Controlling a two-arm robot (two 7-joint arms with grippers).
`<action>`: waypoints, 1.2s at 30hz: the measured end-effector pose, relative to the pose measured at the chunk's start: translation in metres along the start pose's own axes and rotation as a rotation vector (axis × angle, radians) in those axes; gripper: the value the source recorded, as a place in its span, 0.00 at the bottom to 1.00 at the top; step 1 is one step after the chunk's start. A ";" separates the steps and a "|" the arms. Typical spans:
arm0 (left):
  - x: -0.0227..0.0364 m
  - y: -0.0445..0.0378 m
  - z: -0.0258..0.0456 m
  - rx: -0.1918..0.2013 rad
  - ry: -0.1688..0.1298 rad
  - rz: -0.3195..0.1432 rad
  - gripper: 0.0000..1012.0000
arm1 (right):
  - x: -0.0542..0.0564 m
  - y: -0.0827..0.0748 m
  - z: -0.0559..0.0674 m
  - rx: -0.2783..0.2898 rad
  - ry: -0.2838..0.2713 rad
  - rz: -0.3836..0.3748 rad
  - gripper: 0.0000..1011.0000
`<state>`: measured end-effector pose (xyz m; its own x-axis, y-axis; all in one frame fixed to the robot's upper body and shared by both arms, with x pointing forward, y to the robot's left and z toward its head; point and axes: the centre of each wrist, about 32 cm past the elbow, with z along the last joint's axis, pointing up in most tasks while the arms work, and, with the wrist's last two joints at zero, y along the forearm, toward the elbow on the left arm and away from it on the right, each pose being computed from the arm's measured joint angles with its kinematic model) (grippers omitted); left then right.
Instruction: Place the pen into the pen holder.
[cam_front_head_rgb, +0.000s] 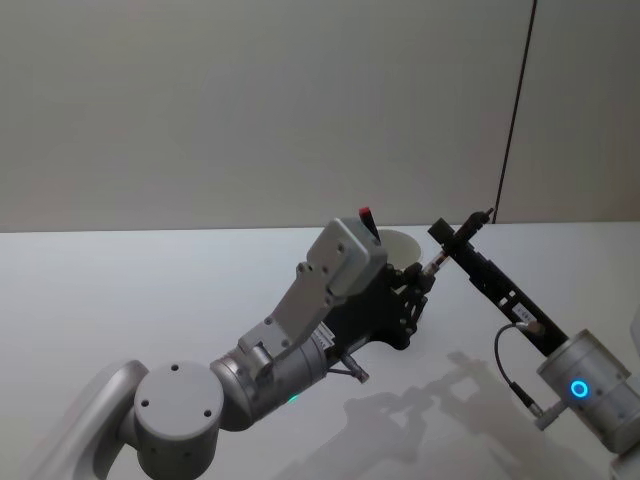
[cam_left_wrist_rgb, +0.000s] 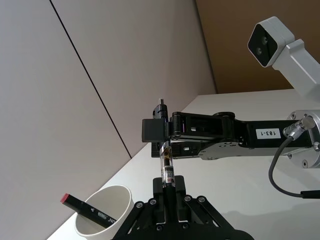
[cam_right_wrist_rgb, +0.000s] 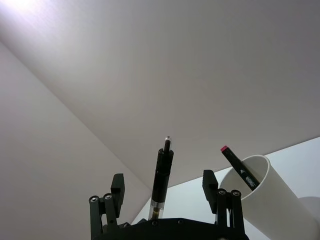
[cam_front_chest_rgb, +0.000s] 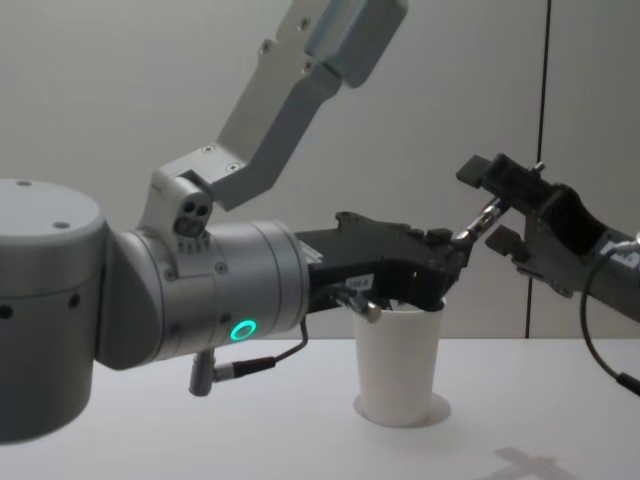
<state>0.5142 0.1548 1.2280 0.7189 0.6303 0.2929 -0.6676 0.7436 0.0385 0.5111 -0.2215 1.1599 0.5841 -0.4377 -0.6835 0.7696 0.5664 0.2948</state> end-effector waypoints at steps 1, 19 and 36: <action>0.0000 0.0000 0.0000 0.000 0.000 0.000 0.14 | 0.000 0.000 0.000 0.001 -0.001 0.001 0.99; 0.0000 0.0000 0.0000 0.000 0.000 0.000 0.14 | -0.001 -0.001 0.002 0.004 -0.016 -0.001 0.43; -0.0001 0.0000 -0.0001 0.001 0.000 0.000 0.14 | -0.002 -0.002 0.003 0.011 -0.031 0.002 0.15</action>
<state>0.5141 0.1547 1.2279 0.7193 0.6301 0.2926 -0.6674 0.7437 0.0392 0.5090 -0.2244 1.1627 0.5928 -0.4582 -0.6623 0.7713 0.5597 0.3032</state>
